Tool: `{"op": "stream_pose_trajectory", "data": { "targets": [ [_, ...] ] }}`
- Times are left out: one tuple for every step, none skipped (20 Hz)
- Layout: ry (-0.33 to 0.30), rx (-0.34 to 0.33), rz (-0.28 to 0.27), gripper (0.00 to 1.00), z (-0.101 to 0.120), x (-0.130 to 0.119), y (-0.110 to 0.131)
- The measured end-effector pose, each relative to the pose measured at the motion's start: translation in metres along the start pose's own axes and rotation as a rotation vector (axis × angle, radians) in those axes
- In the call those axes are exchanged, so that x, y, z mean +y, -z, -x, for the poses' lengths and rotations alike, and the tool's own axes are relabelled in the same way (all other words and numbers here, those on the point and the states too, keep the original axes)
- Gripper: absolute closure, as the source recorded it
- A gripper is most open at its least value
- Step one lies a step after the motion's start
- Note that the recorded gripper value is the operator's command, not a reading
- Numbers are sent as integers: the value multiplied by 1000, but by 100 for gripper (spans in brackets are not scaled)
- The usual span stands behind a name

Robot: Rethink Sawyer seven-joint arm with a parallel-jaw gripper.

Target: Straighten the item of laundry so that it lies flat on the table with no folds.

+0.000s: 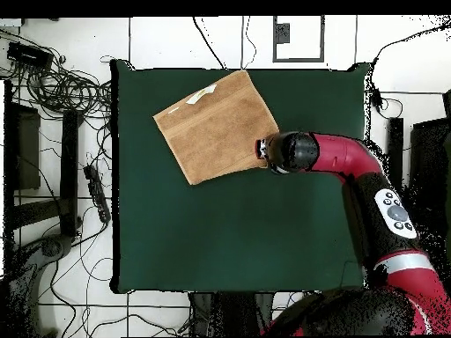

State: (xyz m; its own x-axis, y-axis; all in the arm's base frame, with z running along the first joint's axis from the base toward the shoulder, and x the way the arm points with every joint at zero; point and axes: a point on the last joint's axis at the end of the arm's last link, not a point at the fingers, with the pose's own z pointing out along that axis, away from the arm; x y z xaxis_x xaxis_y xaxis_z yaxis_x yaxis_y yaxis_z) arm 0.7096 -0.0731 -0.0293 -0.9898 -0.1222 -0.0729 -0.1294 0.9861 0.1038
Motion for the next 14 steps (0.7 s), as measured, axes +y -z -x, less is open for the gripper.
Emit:
{"op": "stream_pose_trajectory", "data": {
  "targets": [
    [27,6,-2,100,1,-1,1],
    [40,9,-3,100,2,-1,1],
    [54,12,-3,100,3,-1,1],
    [67,15,-4,100,4,-1,2],
    [88,21,-3,100,6,-1,2],
    [99,24,-1,100,7,-1,2],
    [119,32,2,100,10,-1,3],
    [139,40,5,100,13,-1,3],
    [154,47,8,100,15,-1,3],
    [169,55,10,100,17,-3,4],
    [181,60,13,100,19,-3,5],
    [193,65,15,100,21,-4,6],
    [204,70,17,100,23,-5,7],
    [215,74,19,100,25,-6,7]
  ]
}}
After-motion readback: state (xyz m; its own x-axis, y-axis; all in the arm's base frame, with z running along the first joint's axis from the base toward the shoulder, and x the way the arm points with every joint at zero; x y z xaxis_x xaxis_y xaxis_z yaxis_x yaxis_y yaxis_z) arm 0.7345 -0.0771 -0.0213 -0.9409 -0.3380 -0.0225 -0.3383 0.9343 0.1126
